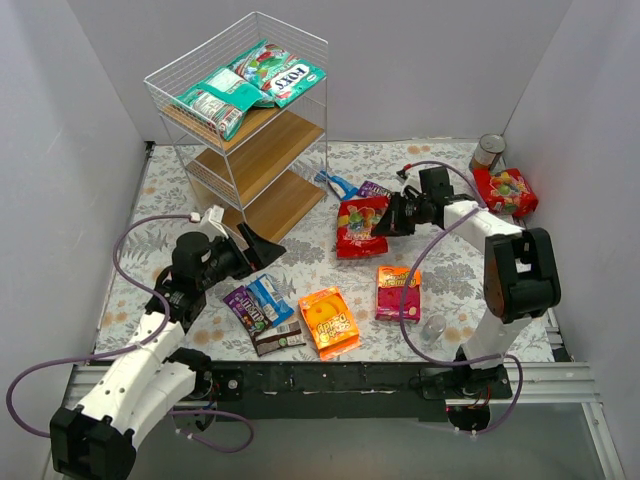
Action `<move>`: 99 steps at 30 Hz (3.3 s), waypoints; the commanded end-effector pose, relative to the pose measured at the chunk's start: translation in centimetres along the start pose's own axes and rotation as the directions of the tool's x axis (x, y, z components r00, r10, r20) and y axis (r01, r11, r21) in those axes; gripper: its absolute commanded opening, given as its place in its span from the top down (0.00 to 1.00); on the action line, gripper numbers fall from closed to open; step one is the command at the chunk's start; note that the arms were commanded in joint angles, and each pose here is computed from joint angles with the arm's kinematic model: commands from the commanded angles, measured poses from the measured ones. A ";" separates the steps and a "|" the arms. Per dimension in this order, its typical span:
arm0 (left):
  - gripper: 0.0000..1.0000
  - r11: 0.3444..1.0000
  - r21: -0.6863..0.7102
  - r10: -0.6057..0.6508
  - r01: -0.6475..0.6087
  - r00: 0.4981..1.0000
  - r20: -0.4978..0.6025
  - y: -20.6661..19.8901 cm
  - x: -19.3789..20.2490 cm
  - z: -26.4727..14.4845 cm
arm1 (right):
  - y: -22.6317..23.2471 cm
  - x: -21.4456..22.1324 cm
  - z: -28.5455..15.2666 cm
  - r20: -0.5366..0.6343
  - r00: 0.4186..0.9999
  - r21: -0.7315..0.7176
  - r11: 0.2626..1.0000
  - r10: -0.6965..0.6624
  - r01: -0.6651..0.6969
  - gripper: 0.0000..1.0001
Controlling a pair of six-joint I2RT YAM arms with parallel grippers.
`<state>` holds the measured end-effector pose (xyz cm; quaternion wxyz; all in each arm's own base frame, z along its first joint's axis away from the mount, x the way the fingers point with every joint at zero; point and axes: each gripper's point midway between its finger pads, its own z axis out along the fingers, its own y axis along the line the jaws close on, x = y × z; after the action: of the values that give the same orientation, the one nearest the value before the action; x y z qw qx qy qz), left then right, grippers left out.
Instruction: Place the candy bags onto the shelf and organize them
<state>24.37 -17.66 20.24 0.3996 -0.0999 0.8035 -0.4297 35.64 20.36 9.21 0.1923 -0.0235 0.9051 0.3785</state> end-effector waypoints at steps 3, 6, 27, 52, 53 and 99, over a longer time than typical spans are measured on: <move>0.02 0.999 -0.021 -0.040 0.038 0.998 -0.054 1.1 1.9 0.4 | 8.5 3.8 -3.4 -0.059 0.981 -0.321 0.934 -0.185 0.157 0.99; 0.02 0.997 -0.037 -0.070 0.067 0.994 -0.080 1.7 2.8 0.6 | 11.4 5.4 -4.0 -0.073 0.969 -0.394 0.899 -0.236 0.190 0.99; 0.02 0.986 -0.072 -0.161 0.148 0.959 -0.233 3.5 7.5 1.4 | 15.4 18.9 -6.1 -0.363 0.857 -0.520 0.842 -0.367 0.140 0.92; 0.56 0.957 -0.186 -0.255 0.224 0.953 -0.163 5.3 8.7 3.6 | 7.1 16.5 -7.0 -0.301 0.934 0.112 0.965 -0.194 0.237 0.37; 0.56 0.955 -0.191 -0.259 0.227 0.952 -0.163 5.3 8.6 3.7 | 7.1 16.7 -7.1 -0.303 0.935 0.105 0.968 -0.185 0.226 0.37; 0.85 0.953 -0.218 -0.254 0.211 0.948 -0.192 4.5 8.0 4.7 | 8.7 3.6 3.9 -0.094 0.972 0.099 0.970 -0.214 0.223 0.51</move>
<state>22.68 -20.90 9.13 0.2348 -0.2049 0.8682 -0.3863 27.79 27.52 8.49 0.1327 -0.1320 0.9445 0.2699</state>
